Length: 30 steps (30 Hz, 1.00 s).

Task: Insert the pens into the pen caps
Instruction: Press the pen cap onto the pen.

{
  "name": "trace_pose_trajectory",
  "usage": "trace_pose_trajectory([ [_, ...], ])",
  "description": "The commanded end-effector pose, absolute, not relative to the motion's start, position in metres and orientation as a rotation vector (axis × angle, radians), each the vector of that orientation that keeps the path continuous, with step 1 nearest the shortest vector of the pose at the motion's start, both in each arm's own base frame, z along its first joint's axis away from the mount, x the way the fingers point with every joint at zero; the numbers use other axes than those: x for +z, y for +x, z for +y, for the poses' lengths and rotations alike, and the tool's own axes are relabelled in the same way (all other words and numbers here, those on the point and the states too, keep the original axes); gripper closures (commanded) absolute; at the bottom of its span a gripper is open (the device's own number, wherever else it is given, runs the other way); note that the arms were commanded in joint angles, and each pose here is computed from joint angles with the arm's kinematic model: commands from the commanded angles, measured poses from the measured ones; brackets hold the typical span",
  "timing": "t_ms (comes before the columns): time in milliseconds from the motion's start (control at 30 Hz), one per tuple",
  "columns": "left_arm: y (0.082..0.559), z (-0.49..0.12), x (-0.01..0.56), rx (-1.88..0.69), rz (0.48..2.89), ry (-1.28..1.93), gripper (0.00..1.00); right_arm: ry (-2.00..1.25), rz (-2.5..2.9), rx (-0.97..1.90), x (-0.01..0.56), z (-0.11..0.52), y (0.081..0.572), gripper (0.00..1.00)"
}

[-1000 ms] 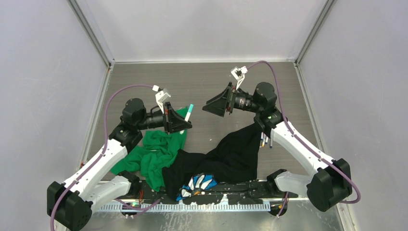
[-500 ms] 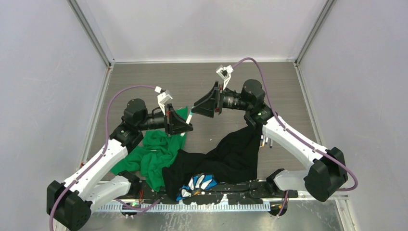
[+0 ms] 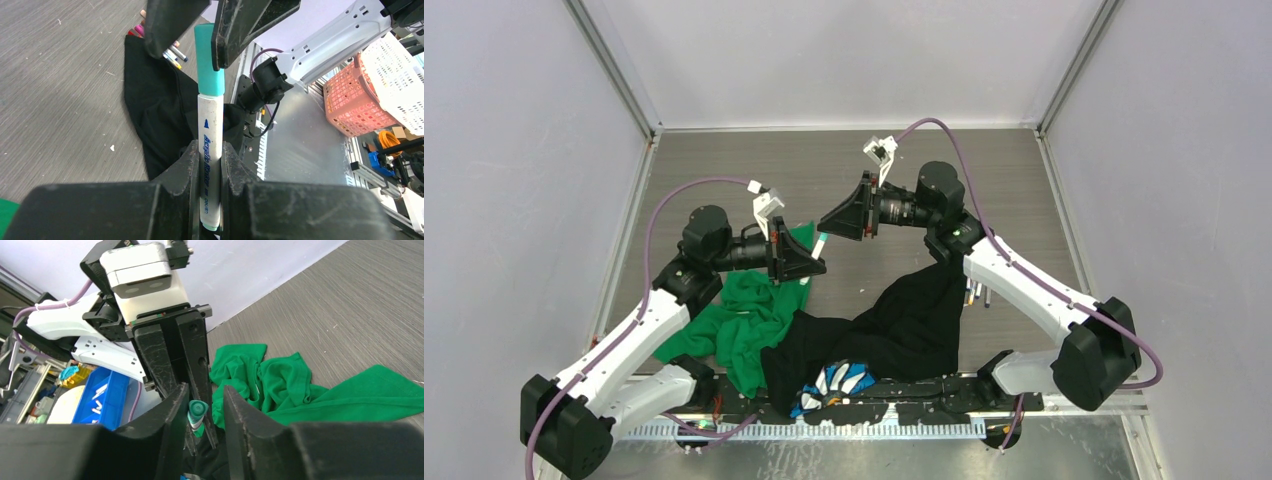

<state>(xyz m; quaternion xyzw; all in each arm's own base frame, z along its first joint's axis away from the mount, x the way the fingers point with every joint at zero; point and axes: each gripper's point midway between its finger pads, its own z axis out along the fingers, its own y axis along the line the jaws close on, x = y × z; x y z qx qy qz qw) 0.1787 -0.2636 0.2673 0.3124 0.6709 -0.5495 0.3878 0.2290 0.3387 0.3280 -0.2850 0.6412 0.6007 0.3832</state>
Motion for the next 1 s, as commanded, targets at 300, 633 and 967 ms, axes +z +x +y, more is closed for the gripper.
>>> trace_pose_trajectory([
  [300, 0.172, -0.267, 0.301, -1.426, 1.575, 0.856, 1.00, -0.838, 1.560, 1.583, 0.335, 0.339, 0.212, 0.99],
  [633, 0.164, -0.267, 0.323, -1.475, 1.484, 0.857, 1.00, -0.807, 1.542, 1.703, 0.335, 0.339, 0.199, 0.99],
  [967, 0.163, -0.267, 0.330, -1.478, 1.454, 0.848, 1.00, -0.751, 1.591, 1.754, 0.323, 0.341, 0.188, 0.99],
])
